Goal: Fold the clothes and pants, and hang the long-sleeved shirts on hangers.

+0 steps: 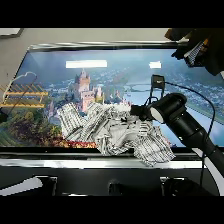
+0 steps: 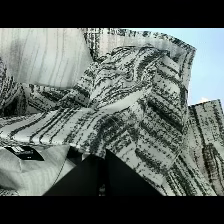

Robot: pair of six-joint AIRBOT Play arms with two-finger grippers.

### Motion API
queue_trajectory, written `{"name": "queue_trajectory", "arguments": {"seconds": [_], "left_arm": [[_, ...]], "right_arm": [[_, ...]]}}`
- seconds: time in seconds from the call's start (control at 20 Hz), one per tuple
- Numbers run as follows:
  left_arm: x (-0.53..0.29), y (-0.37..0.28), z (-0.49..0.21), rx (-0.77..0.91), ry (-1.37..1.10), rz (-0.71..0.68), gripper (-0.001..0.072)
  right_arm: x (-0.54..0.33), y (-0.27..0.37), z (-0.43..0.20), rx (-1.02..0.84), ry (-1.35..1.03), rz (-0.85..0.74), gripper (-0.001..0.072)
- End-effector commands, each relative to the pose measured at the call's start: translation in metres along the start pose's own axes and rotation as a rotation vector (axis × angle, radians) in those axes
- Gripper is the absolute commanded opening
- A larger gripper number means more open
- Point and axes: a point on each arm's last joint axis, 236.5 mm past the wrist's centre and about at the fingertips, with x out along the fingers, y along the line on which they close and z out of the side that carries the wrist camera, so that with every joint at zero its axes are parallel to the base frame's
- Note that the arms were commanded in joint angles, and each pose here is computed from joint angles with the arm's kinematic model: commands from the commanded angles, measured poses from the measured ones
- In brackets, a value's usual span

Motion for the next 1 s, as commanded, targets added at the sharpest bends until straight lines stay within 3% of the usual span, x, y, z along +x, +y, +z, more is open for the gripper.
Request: {"name": "queue_trajectory", "arguments": {"seconds": [0.0, 0.25, 0.35, 0.65, 0.95], "left_arm": [[-0.048, -0.004, 0.052, -0.020, -0.180, 0.033, 0.0032], [-0.128, -0.040, 0.109, -0.003, -0.419, 0.039, 0.0031], [-0.142, -0.087, 0.107, 0.084, -0.412, -0.043, 0.0030], [-0.157, -0.242, 0.014, 0.297, -0.324, -0.311, 0.0030], [-0.188, -0.353, -0.074, 0.313, -0.355, -0.542, 0.0030]], "right_arm": [[0.000, 0.000, -0.001, -0.004, 0.002, -0.001, 0.0042], [0.000, 0.000, 0.001, -0.013, -0.005, 0.000, 0.0041], [0.000, 0.001, 0.002, -0.012, -0.007, 0.003, 0.0041], [0.000, 0.000, 0.002, -0.005, -0.010, 0.000, 0.0041], [0.000, -0.004, 0.007, 0.022, -0.031, -0.016, 0.0041]]}}
